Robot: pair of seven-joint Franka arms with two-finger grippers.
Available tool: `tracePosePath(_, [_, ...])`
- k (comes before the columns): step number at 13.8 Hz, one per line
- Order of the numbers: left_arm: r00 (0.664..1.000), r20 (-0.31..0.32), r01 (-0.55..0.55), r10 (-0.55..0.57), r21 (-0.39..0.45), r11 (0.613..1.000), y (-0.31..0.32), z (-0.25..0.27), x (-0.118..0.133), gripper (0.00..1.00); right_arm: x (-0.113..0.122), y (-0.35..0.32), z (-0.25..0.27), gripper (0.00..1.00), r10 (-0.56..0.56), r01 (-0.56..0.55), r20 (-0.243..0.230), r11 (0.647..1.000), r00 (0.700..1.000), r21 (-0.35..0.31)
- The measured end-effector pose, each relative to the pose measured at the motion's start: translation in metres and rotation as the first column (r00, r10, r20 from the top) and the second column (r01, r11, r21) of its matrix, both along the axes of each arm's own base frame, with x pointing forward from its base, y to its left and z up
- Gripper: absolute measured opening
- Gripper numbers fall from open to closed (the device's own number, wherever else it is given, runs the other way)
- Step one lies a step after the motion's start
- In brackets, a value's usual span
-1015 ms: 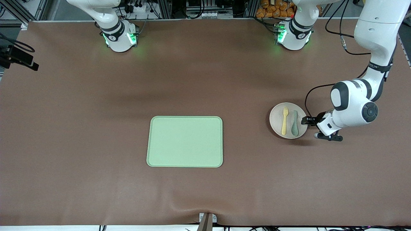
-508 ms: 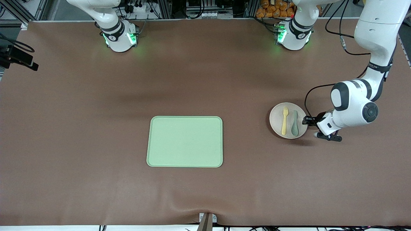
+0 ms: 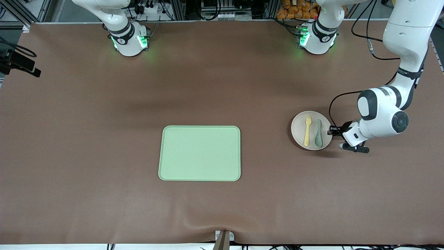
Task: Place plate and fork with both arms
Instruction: 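Lower the left gripper and pinch the white plate's rim, then slide the plate with the left gripper onto the green placemat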
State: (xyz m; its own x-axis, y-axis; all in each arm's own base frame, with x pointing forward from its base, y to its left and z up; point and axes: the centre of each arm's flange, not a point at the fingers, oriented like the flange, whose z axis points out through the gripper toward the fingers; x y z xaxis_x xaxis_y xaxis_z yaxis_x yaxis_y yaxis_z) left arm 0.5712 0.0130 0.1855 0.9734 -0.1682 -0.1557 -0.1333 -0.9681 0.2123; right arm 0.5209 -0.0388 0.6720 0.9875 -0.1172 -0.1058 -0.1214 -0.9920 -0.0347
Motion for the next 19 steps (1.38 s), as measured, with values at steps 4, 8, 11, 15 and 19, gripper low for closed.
tracePosePath(4, [1.000,0.000,0.001,-0.001,-0.001,1.000,-0.001,0.000,0.000,0.13,0.000,0.000,0.000,1.00,0.000,0.000,-0.001,1.000,1.000,0.000])
tracePosePath(8, [1.000,0.003,0.004,-0.004,-0.006,1.000,-0.002,0.003,0.001,0.04,0.000,-0.003,-0.001,1.00,-0.005,0.005,-0.002,1.000,1.000,0.000])
tracePosePath(11, [1.000,0.006,0.006,-0.006,-0.007,1.000,-0.003,0.004,0.002,0.04,0.000,-0.004,-0.001,1.00,-0.008,0.008,-0.003,1.000,1.000,0.000])
tracePosePath(15, [0.999,0.023,0.023,-0.022,-0.016,1.000,-0.014,0.010,0.008,0.04,0.000,-0.004,-0.002,1.00,-0.008,0.008,-0.005,1.000,1.000,0.000])
tracePosePath(19, [1.000,-0.008,0.007,-0.008,-0.065,0.998,-0.020,0.031,0.023,0.04,0.000,-0.004,-0.003,1.00,-0.008,0.008,-0.006,1.000,1.000,0.000])
